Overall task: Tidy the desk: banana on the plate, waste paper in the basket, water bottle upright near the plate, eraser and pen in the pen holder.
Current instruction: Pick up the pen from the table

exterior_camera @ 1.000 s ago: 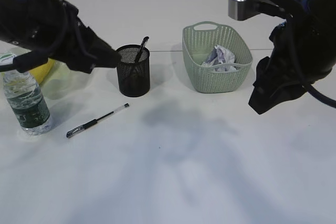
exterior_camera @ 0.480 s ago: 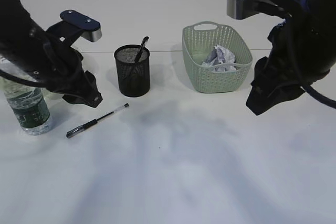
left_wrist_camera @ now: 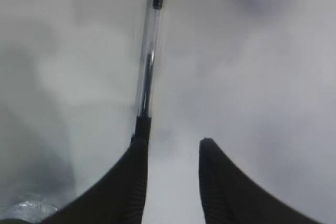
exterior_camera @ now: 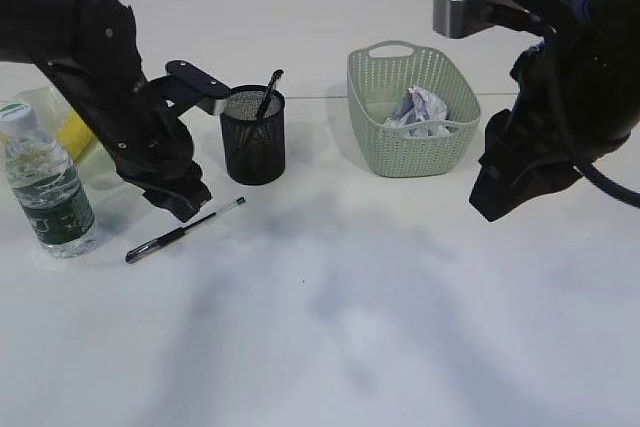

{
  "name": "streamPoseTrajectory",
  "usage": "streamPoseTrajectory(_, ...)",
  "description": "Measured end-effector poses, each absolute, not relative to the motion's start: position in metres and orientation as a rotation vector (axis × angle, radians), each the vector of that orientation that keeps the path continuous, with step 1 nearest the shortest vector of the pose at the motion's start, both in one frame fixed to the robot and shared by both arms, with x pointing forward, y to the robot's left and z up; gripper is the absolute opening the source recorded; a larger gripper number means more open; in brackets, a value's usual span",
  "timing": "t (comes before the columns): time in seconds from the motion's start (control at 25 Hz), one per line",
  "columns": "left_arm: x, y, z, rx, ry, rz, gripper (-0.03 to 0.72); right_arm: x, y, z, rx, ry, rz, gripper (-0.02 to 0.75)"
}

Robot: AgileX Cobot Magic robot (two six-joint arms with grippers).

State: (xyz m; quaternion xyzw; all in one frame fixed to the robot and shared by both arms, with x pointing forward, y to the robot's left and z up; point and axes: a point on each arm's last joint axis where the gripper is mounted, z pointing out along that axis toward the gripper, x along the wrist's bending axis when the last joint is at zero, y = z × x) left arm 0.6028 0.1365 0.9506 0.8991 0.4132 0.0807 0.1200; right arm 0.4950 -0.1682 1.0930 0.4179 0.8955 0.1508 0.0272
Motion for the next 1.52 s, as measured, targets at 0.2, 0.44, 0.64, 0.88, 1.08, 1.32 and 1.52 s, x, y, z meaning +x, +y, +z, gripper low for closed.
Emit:
streamPoseTrajectory(0.2,0.61,0.135,0.937,2.664,1.209,0.223,0.237,0.495,-0.168,1.093,1.291,2.766,0.466,0.253)
streamPoseTrajectory(0.44,0.614,0.144,0.932,2.663,1.248,0.212,0.237,0.495,-0.168,1.093,1.288,2.767,0.466,0.253)
streamPoseTrajectory(0.64,0.621,0.159,0.923,2.641,1.32,0.19,0.237,0.495,-0.168,1.093,1.286,2.767,0.466,0.253)
streamPoseTrajectory(0.88,0.623,0.158,0.918,2.635,1.305,0.188,0.239,0.495,-0.168,1.093,1.286,2.767,0.466,0.253)
streamPoseTrajectory(1.08,0.624,0.158,0.911,2.66,1.283,0.177,0.24,0.495,-0.168,1.093,1.285,2.768,0.466,0.253)
streamPoseTrajectory(1.32,0.624,0.157,0.906,2.682,1.246,0.159,0.24,0.495,-0.168,1.093,1.282,2.769,0.465,0.253)
streamPoseTrajectory(1.52,0.623,0.157,0.903,2.688,1.245,0.144,0.24,0.495,-0.168,1.093,1.282,2.769,0.465,0.252)
